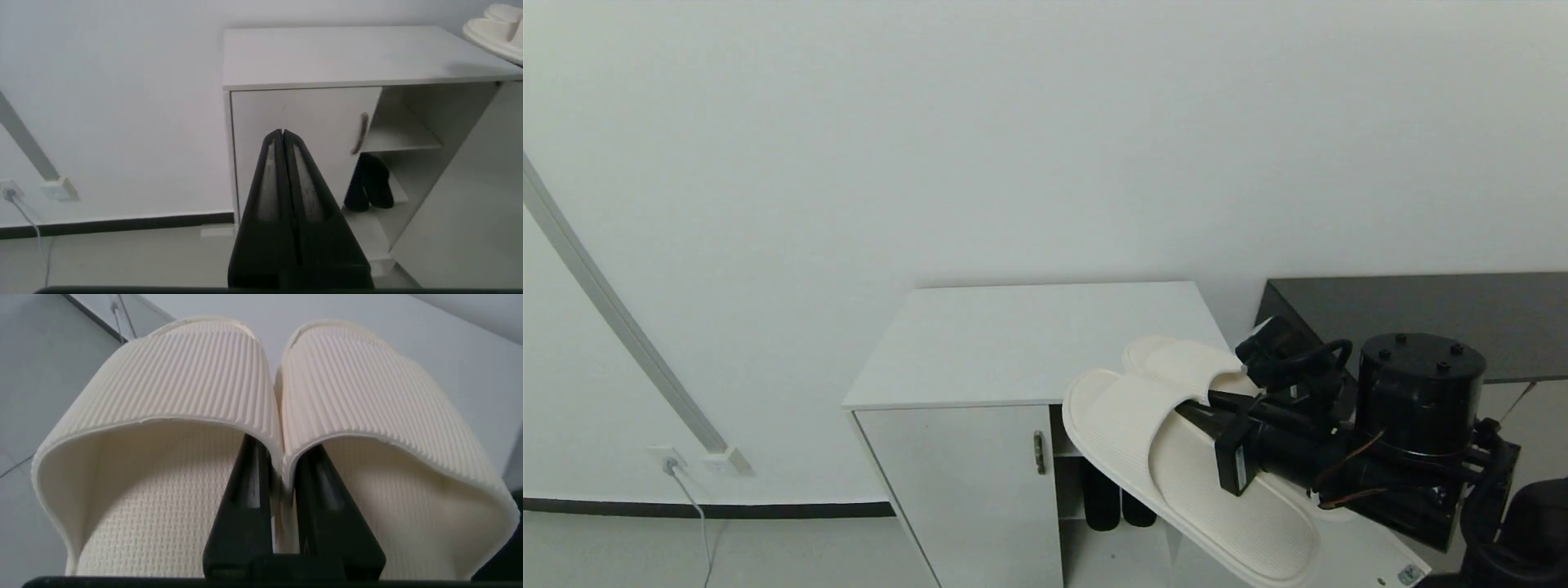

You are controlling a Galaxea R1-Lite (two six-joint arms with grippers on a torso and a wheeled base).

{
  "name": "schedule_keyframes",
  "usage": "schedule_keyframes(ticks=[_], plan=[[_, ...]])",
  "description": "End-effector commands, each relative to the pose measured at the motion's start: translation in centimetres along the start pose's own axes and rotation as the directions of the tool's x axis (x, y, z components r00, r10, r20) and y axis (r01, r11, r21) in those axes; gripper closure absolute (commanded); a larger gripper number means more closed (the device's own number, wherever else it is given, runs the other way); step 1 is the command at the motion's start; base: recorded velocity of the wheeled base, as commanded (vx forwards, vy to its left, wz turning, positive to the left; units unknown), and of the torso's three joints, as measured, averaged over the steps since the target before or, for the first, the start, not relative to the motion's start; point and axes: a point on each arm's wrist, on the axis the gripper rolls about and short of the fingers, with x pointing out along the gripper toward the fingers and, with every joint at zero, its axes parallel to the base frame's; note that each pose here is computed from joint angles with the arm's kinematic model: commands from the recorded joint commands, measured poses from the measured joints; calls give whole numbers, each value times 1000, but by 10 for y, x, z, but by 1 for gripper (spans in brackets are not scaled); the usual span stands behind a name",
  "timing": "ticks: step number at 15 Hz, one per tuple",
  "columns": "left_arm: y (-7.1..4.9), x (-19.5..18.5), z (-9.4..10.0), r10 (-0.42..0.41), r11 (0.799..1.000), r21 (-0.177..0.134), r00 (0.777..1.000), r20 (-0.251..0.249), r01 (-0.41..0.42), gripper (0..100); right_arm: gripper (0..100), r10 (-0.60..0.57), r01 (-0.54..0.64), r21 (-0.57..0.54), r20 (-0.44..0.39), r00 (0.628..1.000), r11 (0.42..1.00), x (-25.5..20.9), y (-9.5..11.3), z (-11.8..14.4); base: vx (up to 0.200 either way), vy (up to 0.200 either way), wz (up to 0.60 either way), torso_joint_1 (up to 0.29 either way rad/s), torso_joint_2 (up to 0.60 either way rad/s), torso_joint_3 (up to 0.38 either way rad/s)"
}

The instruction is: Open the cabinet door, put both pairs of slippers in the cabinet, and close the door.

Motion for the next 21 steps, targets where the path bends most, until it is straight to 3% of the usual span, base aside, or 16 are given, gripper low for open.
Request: schedule_keyframes(ticks=[1,4,9,15,18,21], plan=[[0,0,0,1,1000,0,1000,-2,-1,100,100,1,-1,0,-5,1000,1000,0,0,-1,0,0,0,0,0,0],[0,0,0,0,1000,0,1000,0,0,100,100,1,-1,0,-5,1000,1000,0,0,-1,0,0,0,0,0,0],[0,0,0,2,1000,0,1000,0,-2,100,100,12,-12,-3,-9,1000,1000,0,3,-2,-200,0,0,1,1,4],[0,0,0,2,1000,-2,1000,0,-2,100,100,12,-12,-3,-16,1000,1000,-1,4,-4,0,0,0,0,0,0],[0,0,0,2,1000,-2,1000,-2,-2,100,100,13,-13,-3,-17,1000,1000,-1,4,-4,0,200,0,17,2,4],[0,0,0,2,1000,-3,1000,-2,-2,100,100,14,-14,-5,-20,1000,1000,-2,4,-5,0,0,0,0,0,0]])
